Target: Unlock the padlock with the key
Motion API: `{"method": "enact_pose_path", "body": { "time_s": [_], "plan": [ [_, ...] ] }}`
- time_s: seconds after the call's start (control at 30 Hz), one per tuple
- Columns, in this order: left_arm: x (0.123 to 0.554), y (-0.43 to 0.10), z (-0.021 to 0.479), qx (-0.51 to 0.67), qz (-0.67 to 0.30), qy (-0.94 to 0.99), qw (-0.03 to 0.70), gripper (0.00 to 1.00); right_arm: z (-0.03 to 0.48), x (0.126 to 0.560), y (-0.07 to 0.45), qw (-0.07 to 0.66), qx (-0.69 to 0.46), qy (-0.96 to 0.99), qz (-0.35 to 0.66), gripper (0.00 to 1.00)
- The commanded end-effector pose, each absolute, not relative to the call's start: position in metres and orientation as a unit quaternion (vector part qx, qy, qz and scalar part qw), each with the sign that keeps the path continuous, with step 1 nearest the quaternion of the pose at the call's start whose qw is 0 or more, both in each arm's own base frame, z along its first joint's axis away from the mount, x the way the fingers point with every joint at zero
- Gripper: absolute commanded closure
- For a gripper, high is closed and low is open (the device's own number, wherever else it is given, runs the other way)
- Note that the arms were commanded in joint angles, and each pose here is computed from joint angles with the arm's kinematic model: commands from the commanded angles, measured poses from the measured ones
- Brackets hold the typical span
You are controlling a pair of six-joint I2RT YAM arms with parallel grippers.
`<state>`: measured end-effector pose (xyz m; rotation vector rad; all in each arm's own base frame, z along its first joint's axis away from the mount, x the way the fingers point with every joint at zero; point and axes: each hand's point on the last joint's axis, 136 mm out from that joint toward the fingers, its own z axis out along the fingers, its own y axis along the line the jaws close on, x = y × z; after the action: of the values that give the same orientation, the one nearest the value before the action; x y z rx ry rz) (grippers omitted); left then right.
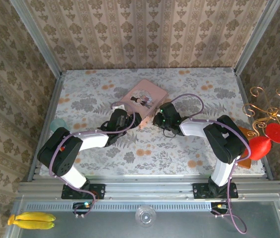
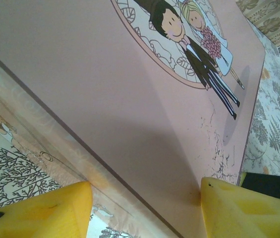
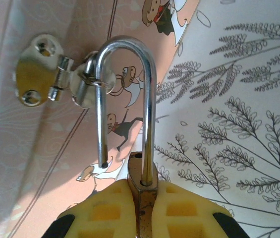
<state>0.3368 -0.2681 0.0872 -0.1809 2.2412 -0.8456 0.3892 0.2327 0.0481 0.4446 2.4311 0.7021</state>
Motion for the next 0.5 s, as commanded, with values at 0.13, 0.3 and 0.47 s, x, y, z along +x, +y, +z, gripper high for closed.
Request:
{"method": "enact_pose_path", "body": {
  "time_s": [0.13,0.3,0.47],
  "plan": [
    [0.300,-0.250,0.020,-0.056,-0.255,0.928,0.264,0.41,0.077,0.426,0.221,0.326,0.201,0.880,0.280,1.00],
    [0.302,-0.252,0.020,-0.055,-0.254,0.929,0.264,0.41,0.079,0.432,0.225,0.320,0.179,0.890,0.273,1.00],
    [0.303,-0.253,0.020,-0.056,-0.256,0.929,0.263,0.41,0.072,0.441,0.212,0.315,0.205,0.886,0.272,1.00]
  ]
}}
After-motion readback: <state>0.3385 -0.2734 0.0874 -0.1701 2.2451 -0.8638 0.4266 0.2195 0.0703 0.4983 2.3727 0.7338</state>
